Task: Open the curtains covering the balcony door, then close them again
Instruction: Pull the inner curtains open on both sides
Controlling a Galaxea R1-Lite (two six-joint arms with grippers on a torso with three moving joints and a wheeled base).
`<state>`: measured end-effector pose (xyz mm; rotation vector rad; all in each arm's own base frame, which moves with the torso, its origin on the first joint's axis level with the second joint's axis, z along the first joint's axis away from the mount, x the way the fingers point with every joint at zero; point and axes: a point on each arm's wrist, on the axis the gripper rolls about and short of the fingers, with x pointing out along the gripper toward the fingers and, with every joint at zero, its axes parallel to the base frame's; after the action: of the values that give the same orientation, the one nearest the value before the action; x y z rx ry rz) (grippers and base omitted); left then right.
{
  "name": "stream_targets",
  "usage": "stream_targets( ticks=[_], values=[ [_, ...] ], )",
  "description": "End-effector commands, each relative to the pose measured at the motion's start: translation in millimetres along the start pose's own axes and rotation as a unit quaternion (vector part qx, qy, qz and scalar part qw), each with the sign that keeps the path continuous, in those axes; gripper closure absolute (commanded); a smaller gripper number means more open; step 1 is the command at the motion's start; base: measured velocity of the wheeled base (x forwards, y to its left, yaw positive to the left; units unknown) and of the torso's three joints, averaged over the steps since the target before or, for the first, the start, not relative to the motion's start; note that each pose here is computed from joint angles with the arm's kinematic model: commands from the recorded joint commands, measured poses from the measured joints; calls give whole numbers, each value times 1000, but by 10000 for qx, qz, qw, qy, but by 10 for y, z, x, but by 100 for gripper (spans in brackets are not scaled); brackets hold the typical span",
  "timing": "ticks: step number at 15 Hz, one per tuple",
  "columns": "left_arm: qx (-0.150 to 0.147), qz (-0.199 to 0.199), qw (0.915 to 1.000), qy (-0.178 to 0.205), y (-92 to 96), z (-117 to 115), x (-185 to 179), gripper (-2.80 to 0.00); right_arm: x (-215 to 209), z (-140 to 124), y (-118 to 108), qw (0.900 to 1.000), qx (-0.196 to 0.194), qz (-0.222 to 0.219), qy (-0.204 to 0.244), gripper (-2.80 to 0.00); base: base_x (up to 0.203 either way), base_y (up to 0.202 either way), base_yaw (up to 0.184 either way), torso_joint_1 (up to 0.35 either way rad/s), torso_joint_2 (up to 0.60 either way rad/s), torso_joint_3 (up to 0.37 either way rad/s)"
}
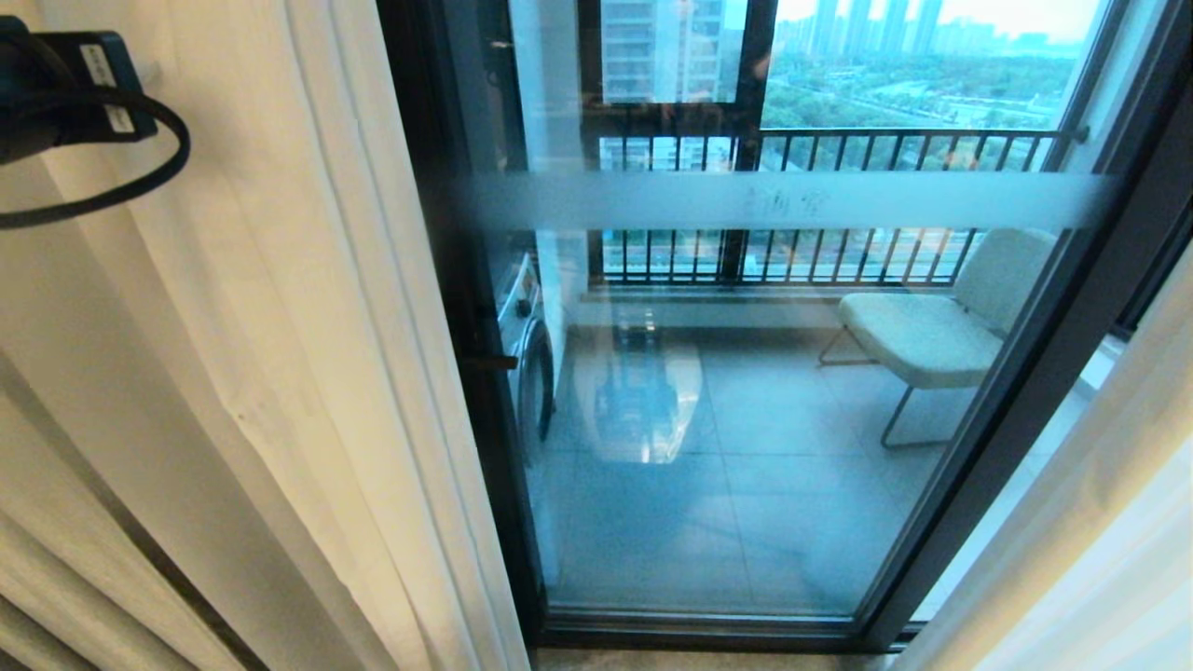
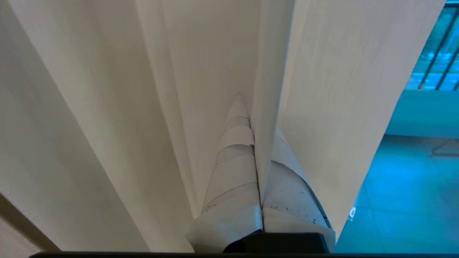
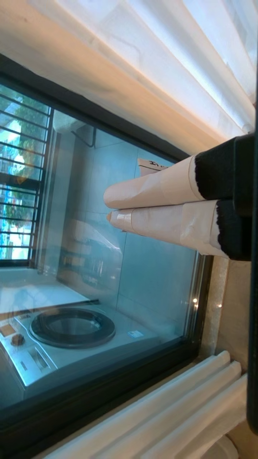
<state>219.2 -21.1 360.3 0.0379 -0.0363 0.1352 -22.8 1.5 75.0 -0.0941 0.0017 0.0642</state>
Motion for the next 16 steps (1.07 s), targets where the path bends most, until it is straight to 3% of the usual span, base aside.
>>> stream_targets(
  ticks=[1,4,8,11,16],
  values=[
    [-15,4,10000,-9,-2,1,13,0,0,0,0,10000,-4,6,-1,0,0,0,0,0,0,0],
    [-212,-17,9998,-43,-37,-43,134,0,0,0,0,10000,-4,3,-1,0,0,0,0,0,0,0],
    [-470,114,9982,-367,-23,-77,372,0,0,0,0,10000,-4,2,-1,0,0,0,0,0,0,0],
    [-522,309,9968,-524,105,-60,471,0,0,0,0,10000,-4,2,-1,0,0,0,0,0,0,0],
    [-467,474,9945,-812,567,130,655,0,0,0,0,10000,-4,2,-1,0,0,0,0,0,0,0]
  ],
)
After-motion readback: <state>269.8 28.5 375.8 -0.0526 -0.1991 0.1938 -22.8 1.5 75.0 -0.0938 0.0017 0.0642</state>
